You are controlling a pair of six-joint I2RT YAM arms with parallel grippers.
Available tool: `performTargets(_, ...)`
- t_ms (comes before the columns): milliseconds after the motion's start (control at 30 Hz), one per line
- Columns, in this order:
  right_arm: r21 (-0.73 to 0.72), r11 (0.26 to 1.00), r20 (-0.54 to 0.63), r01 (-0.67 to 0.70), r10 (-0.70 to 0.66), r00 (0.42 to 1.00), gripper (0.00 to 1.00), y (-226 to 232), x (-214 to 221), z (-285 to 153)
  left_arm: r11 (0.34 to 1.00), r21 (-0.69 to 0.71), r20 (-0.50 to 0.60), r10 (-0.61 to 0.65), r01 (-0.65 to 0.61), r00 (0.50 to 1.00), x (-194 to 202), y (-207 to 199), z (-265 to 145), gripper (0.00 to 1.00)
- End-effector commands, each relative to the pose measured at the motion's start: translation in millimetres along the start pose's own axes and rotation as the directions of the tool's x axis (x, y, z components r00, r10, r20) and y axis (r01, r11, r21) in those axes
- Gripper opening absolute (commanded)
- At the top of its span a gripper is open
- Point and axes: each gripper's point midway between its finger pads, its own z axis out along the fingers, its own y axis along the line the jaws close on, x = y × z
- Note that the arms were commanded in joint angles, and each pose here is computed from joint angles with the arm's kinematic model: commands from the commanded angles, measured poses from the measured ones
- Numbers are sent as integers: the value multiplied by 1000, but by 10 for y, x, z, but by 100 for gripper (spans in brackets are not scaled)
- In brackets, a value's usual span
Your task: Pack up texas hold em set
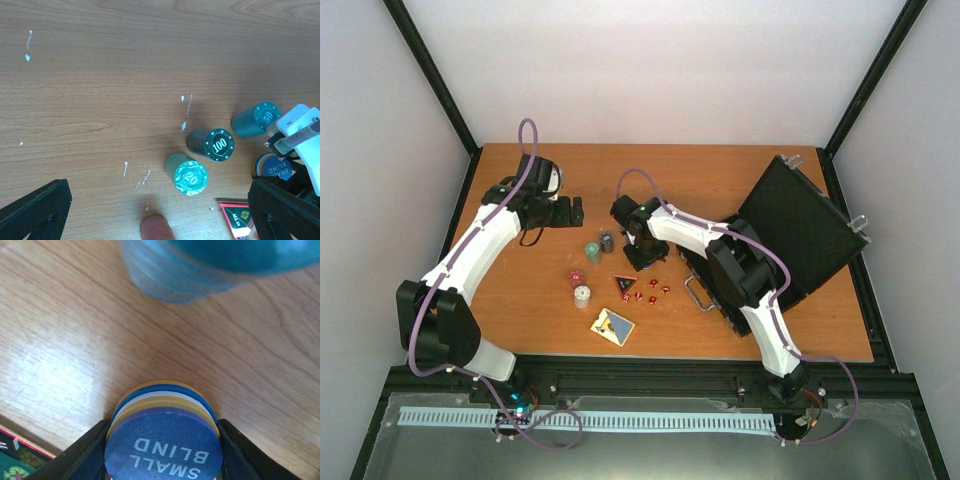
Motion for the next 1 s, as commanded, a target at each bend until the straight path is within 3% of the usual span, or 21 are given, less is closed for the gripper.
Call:
performTargets(0, 22, 1000, 34, 1, -2, 999, 23, -74, -43, -281, 1000, 20, 18, -4, 3, 1000, -49, -48, -21, 100)
performTargets(300, -14, 999, 116, -40, 41, 992, 23, -247, -176, -899, 1000, 23, 6, -7, 6, 1000, -33, -51, 15, 100)
performTargets(500, 0, 992, 150, -127, 126, 981, 23, -620, -156, -1199, 999, 34, -5, -13, 13, 1000, -23, -72, 56, 100)
performTargets(767, 67, 945, 136, -319, 308, 942, 23, -1434, 243, -1147, 999, 44, -20, -19, 20, 1000, 6, -86, 86, 100)
performTargets(967, 116, 892, 107, -436, 425, 899, 23, -1796, 684, -1007, 999, 47, -33, -23, 24, 999, 22, -91, 121, 100)
